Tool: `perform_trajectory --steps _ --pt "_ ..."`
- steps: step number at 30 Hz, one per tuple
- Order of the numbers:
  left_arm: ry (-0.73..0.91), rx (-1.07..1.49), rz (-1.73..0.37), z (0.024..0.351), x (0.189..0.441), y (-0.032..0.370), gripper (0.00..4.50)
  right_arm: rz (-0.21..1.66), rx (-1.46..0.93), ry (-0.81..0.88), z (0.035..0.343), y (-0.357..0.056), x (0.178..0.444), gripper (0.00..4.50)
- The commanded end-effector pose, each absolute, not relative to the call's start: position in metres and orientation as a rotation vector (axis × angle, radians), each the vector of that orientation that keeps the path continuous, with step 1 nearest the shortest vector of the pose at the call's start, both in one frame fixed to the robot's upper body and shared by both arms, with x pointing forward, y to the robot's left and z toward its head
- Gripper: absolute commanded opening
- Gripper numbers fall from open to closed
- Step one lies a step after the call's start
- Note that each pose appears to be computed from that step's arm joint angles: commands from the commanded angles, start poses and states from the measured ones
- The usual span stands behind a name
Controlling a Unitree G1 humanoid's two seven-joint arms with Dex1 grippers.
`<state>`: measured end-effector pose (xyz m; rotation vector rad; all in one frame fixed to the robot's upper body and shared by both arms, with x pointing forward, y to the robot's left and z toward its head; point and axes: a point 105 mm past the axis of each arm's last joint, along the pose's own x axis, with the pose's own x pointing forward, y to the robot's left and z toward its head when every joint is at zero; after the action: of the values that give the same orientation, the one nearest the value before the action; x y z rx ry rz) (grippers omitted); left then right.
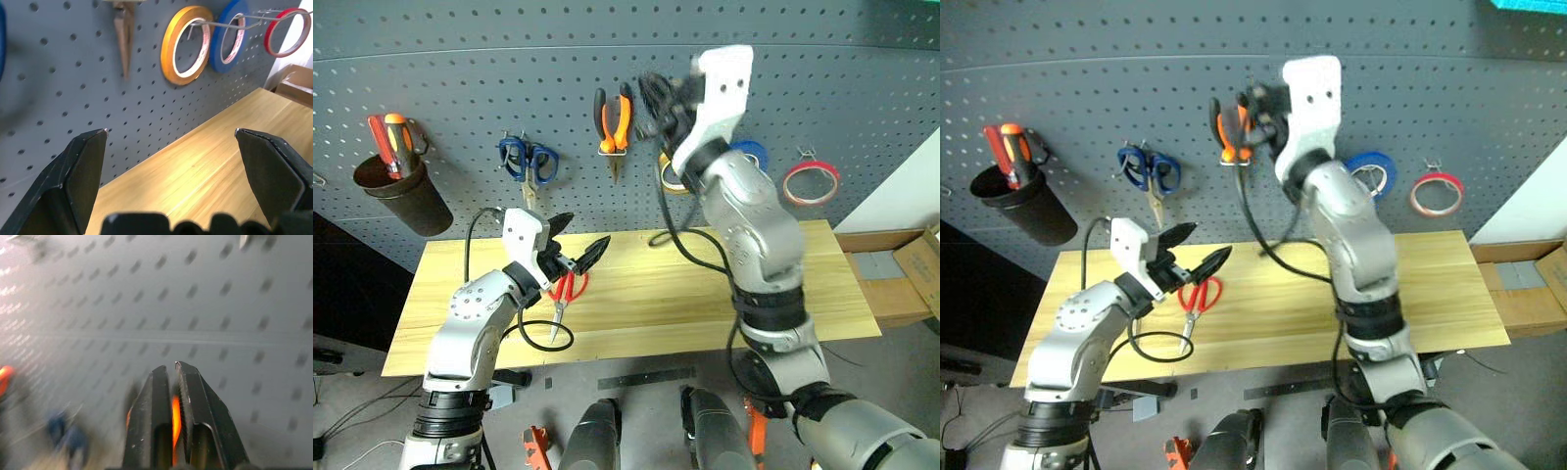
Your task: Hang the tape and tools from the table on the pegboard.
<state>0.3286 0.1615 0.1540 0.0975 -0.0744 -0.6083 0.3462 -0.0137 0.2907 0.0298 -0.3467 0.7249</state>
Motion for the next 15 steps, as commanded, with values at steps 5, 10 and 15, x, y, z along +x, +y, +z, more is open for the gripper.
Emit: perform_trajectory --steps 5,10,15 --pt "0.193 0.083 -0.334 0.103 0.324 0.208 4.5 1.076 -0.121 -0.02 0.216 -0.019 0.282 0.11" --pt "0.36 0.105 -0.254 0.072 0.314 0.223 4.5 1.134 -0.178 0.135 0.183 -0.018 0.267 1.32" --pt "0.603 0.144 -0.124 0.038 0.3 0.243 4.5 1.125 -0.216 0.174 0.171 -0.013 0.265 2.95"
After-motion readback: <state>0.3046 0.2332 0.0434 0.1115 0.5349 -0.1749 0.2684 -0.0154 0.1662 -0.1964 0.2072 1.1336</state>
